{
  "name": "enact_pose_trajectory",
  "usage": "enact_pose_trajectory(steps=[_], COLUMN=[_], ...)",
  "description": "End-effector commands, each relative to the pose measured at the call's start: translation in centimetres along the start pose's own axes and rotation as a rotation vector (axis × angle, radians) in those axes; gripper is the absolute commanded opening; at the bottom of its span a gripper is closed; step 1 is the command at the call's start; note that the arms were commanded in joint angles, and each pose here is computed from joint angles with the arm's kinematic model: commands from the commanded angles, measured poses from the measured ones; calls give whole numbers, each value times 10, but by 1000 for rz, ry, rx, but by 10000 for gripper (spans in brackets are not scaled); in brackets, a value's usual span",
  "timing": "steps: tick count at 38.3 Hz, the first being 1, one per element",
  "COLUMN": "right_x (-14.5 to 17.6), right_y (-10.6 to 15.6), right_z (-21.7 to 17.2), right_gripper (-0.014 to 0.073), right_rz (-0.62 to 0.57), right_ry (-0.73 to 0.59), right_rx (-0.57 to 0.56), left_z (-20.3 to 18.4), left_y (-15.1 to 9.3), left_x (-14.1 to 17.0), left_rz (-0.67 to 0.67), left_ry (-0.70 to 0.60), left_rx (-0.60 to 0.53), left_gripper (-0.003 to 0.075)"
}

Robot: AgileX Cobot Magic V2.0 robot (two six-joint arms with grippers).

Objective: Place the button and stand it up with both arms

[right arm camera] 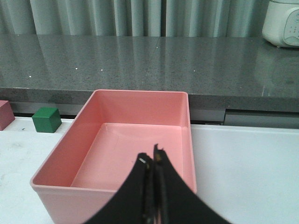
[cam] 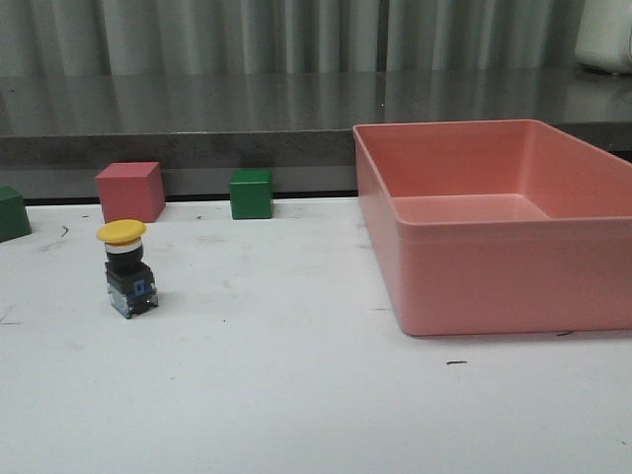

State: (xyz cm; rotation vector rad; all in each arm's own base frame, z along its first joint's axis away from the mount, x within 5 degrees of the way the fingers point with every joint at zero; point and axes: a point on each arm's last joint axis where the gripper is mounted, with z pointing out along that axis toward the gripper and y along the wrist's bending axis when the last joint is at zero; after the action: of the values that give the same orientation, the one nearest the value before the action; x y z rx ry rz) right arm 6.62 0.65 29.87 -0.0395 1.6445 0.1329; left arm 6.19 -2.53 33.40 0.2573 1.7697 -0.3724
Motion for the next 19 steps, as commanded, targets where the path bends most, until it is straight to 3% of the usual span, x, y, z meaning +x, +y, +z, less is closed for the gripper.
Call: enact_pose_trajectory(steps=[1,19], right_x=[-16,-16], right_y=[2,2], right_z=[-1,-1], right_gripper=[-70,-70], right_rz=[-19,-19], right_ry=[-105,-105], right_rx=[-12,-12], left_z=[-12,-13], left_y=[-2,-2], left_x=[-17,-17], left_rz=[-12,-12], left_ry=[-125,-129], left_rx=[28,29], left_gripper=[-20,-20])
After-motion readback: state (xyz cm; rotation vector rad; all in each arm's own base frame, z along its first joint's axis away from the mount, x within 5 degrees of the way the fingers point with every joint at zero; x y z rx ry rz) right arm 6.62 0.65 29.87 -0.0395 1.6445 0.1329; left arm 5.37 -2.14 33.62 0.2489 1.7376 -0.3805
